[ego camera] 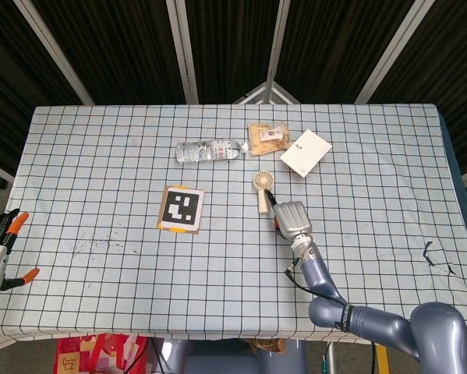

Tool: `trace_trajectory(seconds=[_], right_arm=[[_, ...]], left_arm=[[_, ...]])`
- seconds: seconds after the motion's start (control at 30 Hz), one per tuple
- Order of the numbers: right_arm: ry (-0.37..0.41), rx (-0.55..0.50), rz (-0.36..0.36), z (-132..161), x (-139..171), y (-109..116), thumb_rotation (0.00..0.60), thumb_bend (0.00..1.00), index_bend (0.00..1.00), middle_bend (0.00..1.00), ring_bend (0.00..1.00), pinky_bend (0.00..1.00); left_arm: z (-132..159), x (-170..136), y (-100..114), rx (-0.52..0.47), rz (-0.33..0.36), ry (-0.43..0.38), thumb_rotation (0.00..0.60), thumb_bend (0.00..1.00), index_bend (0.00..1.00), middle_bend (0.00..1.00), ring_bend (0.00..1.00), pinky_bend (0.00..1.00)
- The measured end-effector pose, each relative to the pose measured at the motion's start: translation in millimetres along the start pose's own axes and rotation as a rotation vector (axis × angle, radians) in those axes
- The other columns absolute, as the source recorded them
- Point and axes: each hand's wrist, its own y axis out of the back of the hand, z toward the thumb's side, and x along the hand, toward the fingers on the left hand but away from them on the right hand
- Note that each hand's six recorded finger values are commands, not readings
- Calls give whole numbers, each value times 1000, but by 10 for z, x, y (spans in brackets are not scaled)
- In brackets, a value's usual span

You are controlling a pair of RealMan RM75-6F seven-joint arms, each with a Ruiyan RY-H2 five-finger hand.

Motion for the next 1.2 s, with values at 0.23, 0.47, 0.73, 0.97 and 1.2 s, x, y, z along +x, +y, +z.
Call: trace_trajectory(seconds=[0.23,0.47,0.73,0.97,1.2], right_arm=[[8,-7,6,32,20,-42,600,816,0,822,885,871],[25,-18,-21,106,26,22,600,818,0,822,885,871],[21,-16,-12,104,38,-5,600,818,0,822,885,871],[16,-23,-23,98,28,26,600,821,0,822,885,871],[22,-38,-39,113,28,69,600,823,0,822,885,871]], left_arm=[[-2,0,0,-2,0,2,600,88,0,0,0,0],[-1,-1,2,-5,0,2,600,88,0,0,0,0],[2,-4,4,-7,-1,2,600,88,0,0,0,0],[0,-1,3,-9,-2,3,600,88,0,0,0,0],[0,1,3,-10,-3,5,600,88,0,0,0,0]])
